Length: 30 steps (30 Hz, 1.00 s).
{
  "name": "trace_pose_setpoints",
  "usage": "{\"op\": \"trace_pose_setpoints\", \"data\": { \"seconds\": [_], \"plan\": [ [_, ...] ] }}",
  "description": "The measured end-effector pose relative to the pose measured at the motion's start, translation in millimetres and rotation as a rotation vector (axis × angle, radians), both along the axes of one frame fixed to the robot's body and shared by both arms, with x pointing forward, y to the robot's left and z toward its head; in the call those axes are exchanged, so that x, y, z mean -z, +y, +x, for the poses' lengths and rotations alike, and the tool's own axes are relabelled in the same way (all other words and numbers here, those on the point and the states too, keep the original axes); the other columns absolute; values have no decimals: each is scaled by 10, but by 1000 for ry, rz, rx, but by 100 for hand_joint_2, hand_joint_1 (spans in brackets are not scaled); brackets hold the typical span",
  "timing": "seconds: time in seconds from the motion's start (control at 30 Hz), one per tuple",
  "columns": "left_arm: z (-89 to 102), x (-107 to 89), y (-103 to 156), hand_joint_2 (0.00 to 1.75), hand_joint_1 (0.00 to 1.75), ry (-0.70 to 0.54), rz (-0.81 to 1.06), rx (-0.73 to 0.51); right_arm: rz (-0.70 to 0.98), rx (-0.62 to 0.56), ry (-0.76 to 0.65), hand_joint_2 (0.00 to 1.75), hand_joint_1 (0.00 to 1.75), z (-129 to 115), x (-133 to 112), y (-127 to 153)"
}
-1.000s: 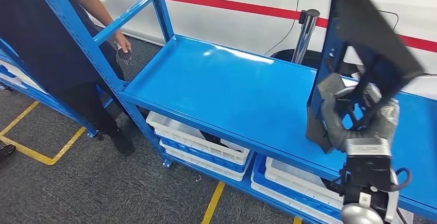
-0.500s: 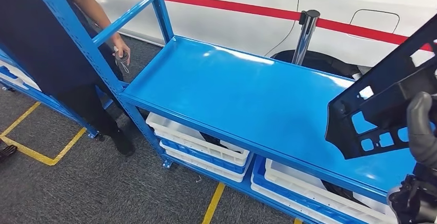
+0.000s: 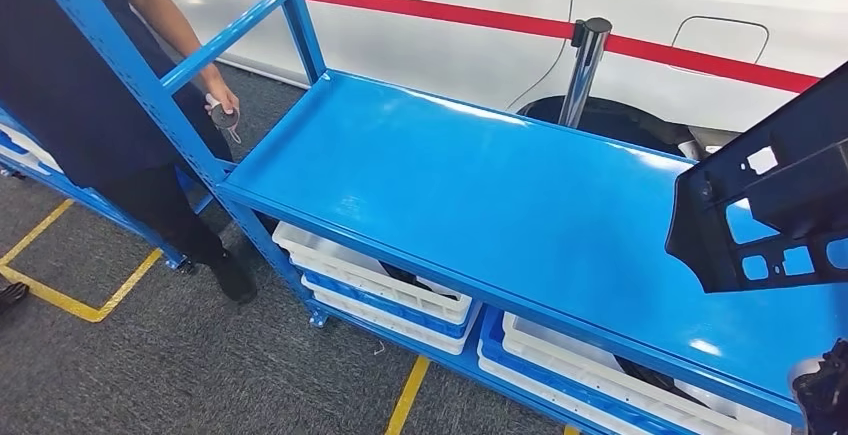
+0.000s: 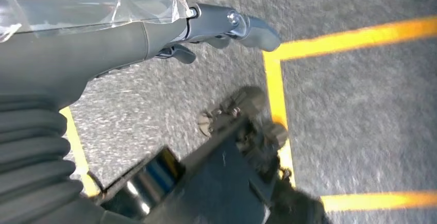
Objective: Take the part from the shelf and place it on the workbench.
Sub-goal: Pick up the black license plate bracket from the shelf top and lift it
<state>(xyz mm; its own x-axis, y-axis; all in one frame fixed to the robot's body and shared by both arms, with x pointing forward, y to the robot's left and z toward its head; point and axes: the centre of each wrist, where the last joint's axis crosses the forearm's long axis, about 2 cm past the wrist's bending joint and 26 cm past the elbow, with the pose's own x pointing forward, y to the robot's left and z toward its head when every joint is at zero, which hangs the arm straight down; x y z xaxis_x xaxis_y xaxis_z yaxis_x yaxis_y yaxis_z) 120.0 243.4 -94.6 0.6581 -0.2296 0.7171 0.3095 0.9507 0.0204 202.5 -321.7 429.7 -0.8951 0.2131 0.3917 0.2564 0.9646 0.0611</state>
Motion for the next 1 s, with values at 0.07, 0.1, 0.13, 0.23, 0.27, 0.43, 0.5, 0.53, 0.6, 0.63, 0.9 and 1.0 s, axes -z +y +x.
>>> {"op": "trace_pose_setpoints", "data": {
  "seconds": [0.07,0.1,0.13,0.23,0.27,0.43,0.5,0.53,0.6,0.63,0.9,1.0],
  "plan": [
    [-5,0,-15,175,0,20,-13,-20,10,-19,-1,175,175,-2,-2,1],
    [-8,0,-23,175,0,36,-19,-29,14,-29,-5,175,175,-1,-2,3],
    [-12,0,-29,175,0,54,-24,-37,17,-40,-11,175,175,1,-2,5],
    [-51,8,-51,175,0,95,-41,-50,29,-79,-22,175,175,8,11,21],
    [-77,14,-58,175,0,107,-49,-55,35,-97,-25,175,175,12,19,31],
    [-169,37,-48,175,0,150,-79,-77,59,-173,-31,175,175,28,72,90],
    [-185,42,-37,175,0,161,-84,-80,69,-187,-31,175,175,34,94,107],
    [-203,46,-38,175,0,168,-88,-81,75,-194,-31,175,175,36,105,117],
    [-233,53,-34,175,0,178,-93,-86,85,-206,-35,175,175,38,118,133],
    [-241,54,-32,175,0,183,-94,-88,89,-212,-36,175,175,39,123,140],
    [-235,52,-35,175,0,202,-112,-82,83,-289,-35,175,175,48,163,172],
    [-198,45,-31,175,0,198,-115,-81,86,-300,-33,175,175,49,178,174]
  ]
}}
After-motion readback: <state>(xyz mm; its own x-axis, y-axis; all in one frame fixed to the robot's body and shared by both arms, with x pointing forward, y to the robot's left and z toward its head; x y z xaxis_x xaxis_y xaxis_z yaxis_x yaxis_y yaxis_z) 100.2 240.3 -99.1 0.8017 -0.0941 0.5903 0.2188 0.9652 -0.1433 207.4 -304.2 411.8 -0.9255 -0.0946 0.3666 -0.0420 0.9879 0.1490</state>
